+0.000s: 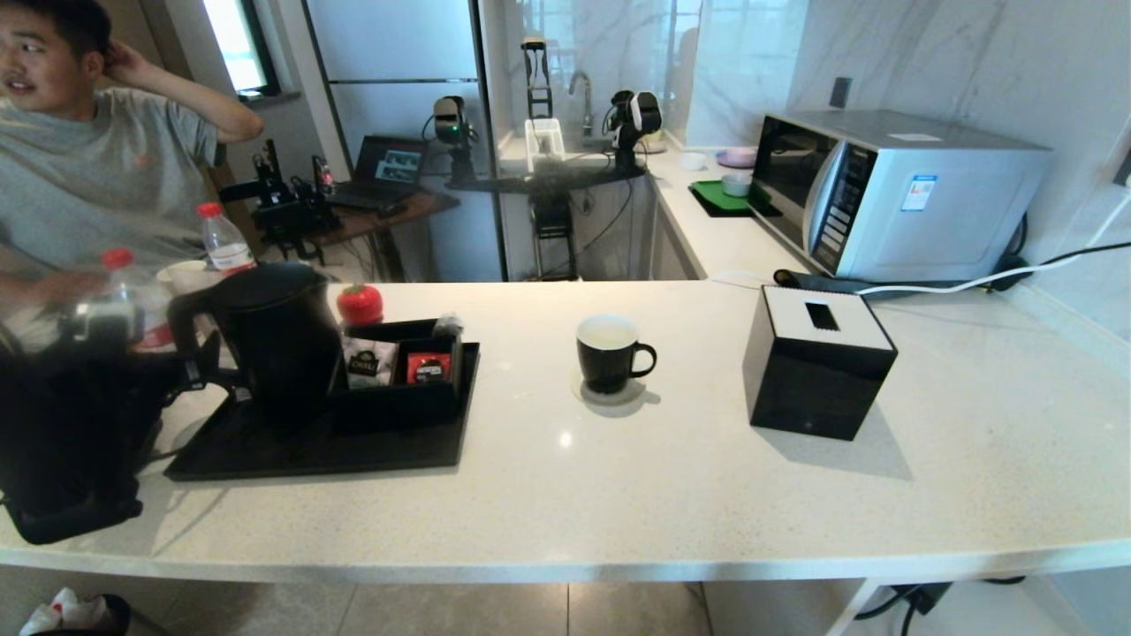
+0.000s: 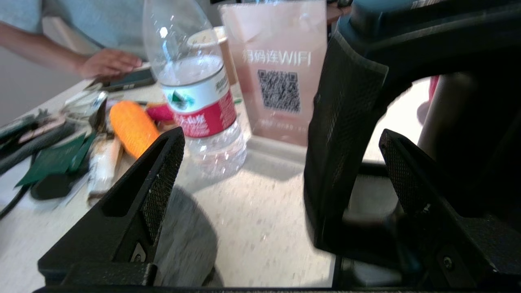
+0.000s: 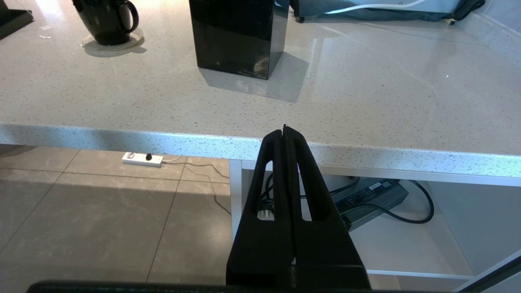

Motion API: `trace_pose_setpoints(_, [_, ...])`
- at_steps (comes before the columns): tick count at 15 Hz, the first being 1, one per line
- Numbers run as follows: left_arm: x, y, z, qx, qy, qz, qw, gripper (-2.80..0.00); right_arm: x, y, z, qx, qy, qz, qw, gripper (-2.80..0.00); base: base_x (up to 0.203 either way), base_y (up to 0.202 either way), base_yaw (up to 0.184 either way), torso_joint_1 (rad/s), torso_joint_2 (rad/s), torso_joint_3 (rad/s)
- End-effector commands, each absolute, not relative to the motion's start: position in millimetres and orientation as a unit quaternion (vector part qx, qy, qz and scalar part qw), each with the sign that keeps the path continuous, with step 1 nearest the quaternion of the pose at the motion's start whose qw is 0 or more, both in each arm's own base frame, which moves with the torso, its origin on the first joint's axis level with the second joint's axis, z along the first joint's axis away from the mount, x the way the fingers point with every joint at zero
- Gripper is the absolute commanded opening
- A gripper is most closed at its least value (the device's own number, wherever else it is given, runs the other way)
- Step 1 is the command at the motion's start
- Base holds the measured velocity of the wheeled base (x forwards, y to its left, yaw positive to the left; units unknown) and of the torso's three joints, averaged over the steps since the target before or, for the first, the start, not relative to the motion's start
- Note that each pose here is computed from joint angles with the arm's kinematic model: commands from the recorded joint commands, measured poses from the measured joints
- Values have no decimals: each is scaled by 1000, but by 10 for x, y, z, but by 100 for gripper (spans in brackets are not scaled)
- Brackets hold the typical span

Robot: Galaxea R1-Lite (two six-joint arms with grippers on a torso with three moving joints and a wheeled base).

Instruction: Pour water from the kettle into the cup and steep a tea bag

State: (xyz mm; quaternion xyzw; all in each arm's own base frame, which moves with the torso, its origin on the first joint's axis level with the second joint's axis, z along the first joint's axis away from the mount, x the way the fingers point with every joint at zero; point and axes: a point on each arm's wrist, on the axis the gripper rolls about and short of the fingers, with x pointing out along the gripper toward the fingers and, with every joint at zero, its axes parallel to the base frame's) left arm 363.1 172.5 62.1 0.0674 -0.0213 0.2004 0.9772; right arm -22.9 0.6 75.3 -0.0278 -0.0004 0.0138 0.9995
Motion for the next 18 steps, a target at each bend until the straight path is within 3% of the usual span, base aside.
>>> trace_pose_setpoints(1, [3706,1734,637,75,-50,199,976,0,-228,6,753,-28,0,15,999,-280,0,0,0,0,0,0])
trace_pose_setpoints(18, [3948,1767,792,89,-106,176,974,0,-228,6,753,-28,0,15,999,-280,0,0,0,0,0,0])
